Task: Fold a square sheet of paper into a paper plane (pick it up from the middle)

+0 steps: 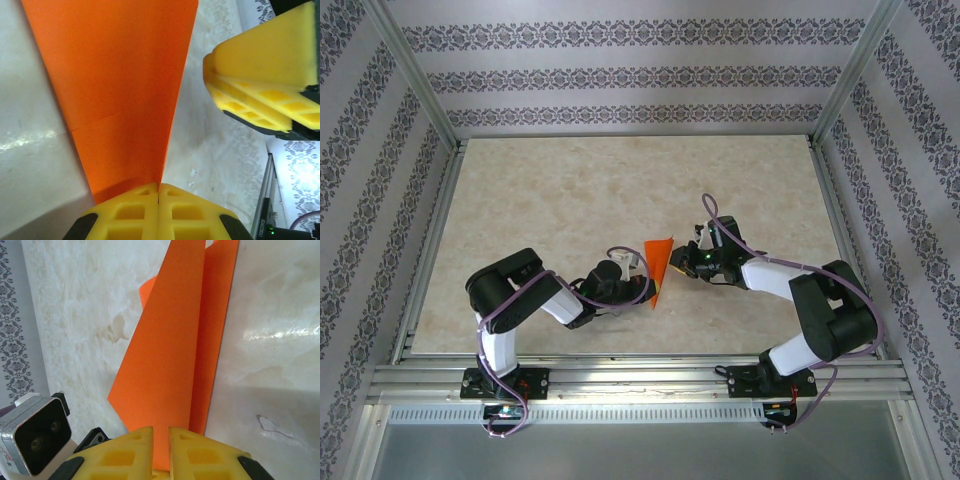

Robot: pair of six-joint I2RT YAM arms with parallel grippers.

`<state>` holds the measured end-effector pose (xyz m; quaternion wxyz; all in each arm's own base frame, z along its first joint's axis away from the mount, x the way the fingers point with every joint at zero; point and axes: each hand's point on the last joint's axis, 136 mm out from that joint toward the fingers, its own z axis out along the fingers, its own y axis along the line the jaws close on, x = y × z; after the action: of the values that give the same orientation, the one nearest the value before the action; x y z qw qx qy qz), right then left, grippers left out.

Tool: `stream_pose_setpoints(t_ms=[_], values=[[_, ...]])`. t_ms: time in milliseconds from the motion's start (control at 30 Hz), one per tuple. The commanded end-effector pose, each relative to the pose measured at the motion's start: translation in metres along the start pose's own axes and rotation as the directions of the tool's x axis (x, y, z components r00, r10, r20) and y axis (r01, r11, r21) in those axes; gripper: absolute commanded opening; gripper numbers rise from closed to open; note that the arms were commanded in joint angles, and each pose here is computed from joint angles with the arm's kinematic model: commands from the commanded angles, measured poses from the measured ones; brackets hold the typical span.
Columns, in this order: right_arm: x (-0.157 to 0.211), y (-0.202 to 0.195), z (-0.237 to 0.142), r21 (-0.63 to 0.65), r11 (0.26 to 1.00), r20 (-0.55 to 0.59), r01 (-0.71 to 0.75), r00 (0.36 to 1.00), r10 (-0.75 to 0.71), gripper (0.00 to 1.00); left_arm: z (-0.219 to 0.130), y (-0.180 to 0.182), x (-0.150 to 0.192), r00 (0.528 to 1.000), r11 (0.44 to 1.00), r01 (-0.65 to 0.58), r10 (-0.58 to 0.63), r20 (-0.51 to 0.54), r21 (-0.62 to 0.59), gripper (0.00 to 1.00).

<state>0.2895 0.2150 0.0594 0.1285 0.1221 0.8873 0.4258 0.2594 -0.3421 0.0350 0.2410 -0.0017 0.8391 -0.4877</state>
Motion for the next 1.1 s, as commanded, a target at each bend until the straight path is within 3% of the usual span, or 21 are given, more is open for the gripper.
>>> stream_pose_setpoints(t_ms=[0, 433, 1067], values=[[-0.005, 0.006, -0.002, -0.023, 0.997, 0.050, 0.070, 0.996, -0.069, 0.16, 0.000, -0.010, -0.009, 0.999, 0.998, 0.019, -0.020, 0.026, 0.061, 0.00], [0.001, 0.028, 0.006, -0.157, 0.984, -0.002, 0.089, 0.996, -0.090, 0.14, 0.000, 0.001, -0.008, 0.991, 0.991, 0.122, -0.125, 0.039, 0.058, 0.00], [0.002, 0.025, 0.024, -0.162, 0.984, -0.063, 0.077, 0.994, -0.088, 0.14, -0.003, 0.017, -0.002, 0.974, 0.976, 0.218, -0.219, 0.050, 0.024, 0.00]])
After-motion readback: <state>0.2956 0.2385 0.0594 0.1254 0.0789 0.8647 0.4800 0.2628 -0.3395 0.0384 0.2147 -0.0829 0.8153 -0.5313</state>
